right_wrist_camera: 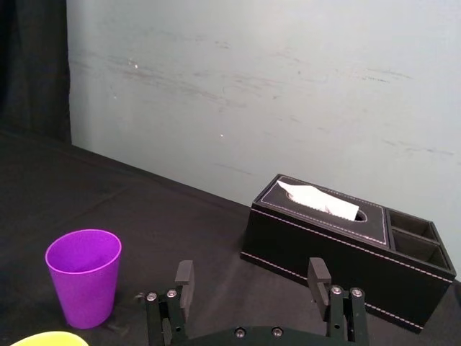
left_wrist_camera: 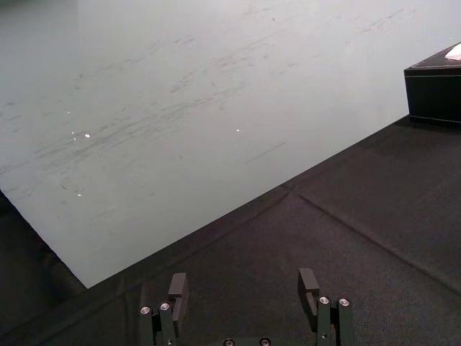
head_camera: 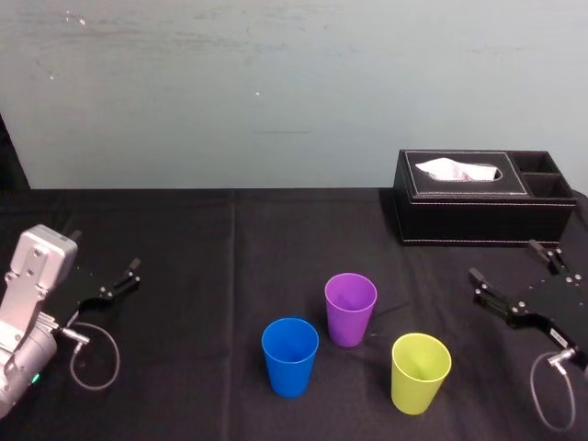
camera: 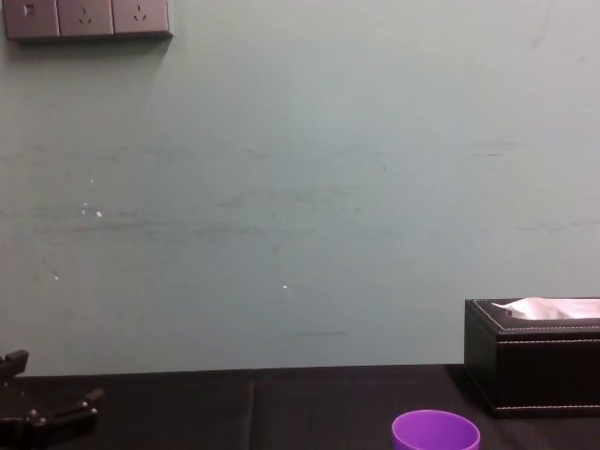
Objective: Stack the three plastic cups sequentially using one hand.
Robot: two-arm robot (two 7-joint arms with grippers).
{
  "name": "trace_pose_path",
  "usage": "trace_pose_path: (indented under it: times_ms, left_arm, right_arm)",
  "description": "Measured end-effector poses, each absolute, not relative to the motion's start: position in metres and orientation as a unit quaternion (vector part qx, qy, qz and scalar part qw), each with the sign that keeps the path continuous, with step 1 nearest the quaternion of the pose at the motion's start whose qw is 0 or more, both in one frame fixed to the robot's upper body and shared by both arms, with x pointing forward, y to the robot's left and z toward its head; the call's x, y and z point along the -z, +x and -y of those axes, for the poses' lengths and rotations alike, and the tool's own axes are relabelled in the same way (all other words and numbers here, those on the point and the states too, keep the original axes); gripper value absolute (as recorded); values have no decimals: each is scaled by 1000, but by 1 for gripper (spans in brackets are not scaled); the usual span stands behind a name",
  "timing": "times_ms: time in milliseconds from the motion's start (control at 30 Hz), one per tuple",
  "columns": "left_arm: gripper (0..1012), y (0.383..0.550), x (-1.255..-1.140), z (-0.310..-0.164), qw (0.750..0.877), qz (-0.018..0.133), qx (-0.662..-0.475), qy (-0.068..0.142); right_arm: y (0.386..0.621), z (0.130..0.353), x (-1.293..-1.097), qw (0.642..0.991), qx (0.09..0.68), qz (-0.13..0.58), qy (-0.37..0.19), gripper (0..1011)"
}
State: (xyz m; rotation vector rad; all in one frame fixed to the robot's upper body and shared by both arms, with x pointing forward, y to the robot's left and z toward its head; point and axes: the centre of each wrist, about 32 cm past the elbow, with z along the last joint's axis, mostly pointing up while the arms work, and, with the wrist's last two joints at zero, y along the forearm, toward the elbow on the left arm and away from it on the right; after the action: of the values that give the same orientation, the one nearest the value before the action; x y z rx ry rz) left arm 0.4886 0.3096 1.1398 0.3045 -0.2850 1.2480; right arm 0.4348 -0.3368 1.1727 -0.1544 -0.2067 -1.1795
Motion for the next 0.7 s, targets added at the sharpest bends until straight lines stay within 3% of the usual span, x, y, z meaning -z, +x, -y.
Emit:
trace_pose_path:
  times_ms: [700]
  left_arm:
    - [1000, 489, -1140, -310, 791, 132, -580, 141]
  right_arm:
    - [396, 350, -1171, 826, 552, 48, -107, 1003]
